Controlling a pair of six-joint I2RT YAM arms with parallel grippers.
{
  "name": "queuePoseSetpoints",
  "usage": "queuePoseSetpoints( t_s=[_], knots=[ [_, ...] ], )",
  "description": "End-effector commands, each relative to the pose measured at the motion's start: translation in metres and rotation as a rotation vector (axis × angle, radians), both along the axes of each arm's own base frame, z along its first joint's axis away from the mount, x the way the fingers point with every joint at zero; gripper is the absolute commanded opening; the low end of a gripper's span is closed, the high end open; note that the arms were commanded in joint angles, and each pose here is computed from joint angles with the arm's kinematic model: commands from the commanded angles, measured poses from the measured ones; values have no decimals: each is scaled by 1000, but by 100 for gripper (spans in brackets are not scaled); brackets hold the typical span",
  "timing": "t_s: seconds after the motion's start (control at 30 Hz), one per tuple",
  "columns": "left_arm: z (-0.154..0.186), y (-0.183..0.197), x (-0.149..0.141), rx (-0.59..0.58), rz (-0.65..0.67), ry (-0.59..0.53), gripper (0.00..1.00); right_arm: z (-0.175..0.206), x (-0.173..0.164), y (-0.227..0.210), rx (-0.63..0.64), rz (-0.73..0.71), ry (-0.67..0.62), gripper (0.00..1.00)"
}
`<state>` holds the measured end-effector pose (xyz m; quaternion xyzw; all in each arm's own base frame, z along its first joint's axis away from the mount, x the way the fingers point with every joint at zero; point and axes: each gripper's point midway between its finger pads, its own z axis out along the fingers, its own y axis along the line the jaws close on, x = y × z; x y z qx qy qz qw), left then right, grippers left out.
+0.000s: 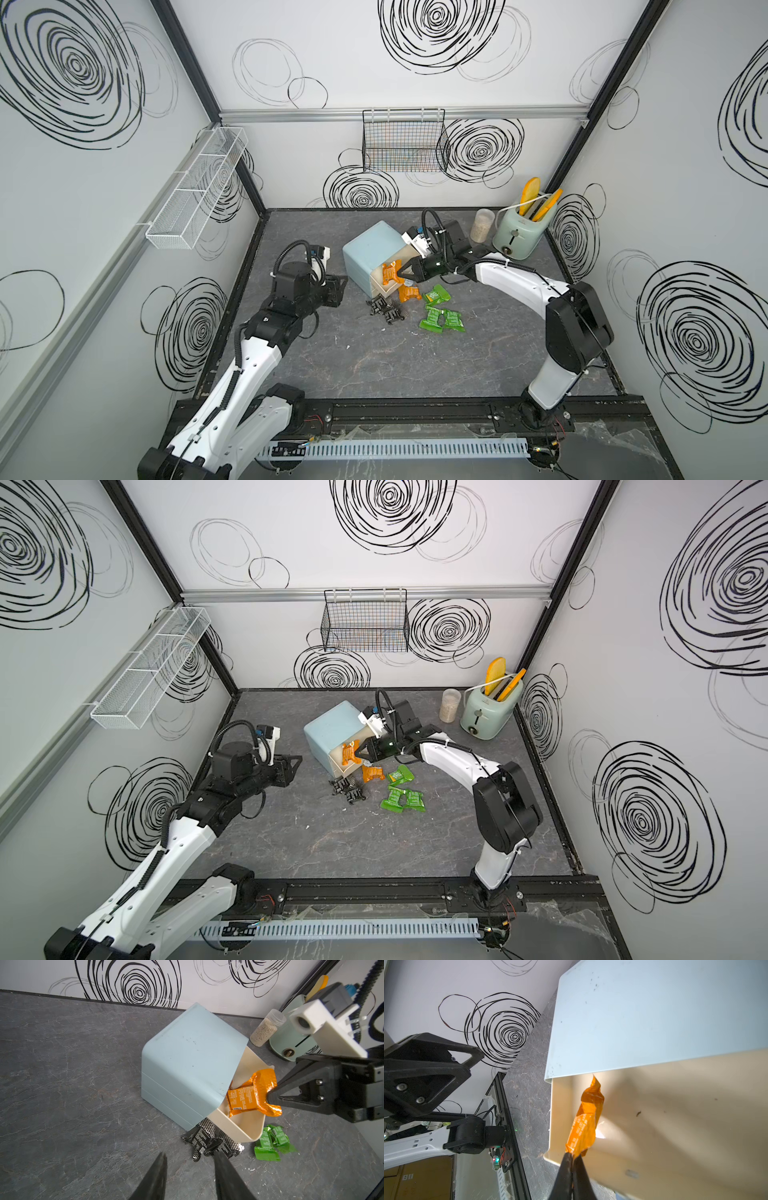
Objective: Place the cookies into the drawer by color
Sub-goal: Place the cookie in the drawer.
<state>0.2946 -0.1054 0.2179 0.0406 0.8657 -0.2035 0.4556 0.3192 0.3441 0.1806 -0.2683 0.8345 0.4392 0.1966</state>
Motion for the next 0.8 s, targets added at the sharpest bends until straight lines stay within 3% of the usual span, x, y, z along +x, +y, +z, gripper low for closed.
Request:
queuePoseSetpoints(
  t_s=[0.0,0.27,0.5,0.77],
  knots=[
    [5,2,3,-8,6,-36,43,2,4,0,-11,6,-2,13],
    [6,2,2,-12,4,-37,43,1,11,2,-24,-11,-8,30],
    [6,3,2,-13,7,-38,43,17,25,-1,-45,-64,-84,51],
    [6,3,2,-15,7,-39,43,28,19,-5,-74,-47,-125,44]
  ],
)
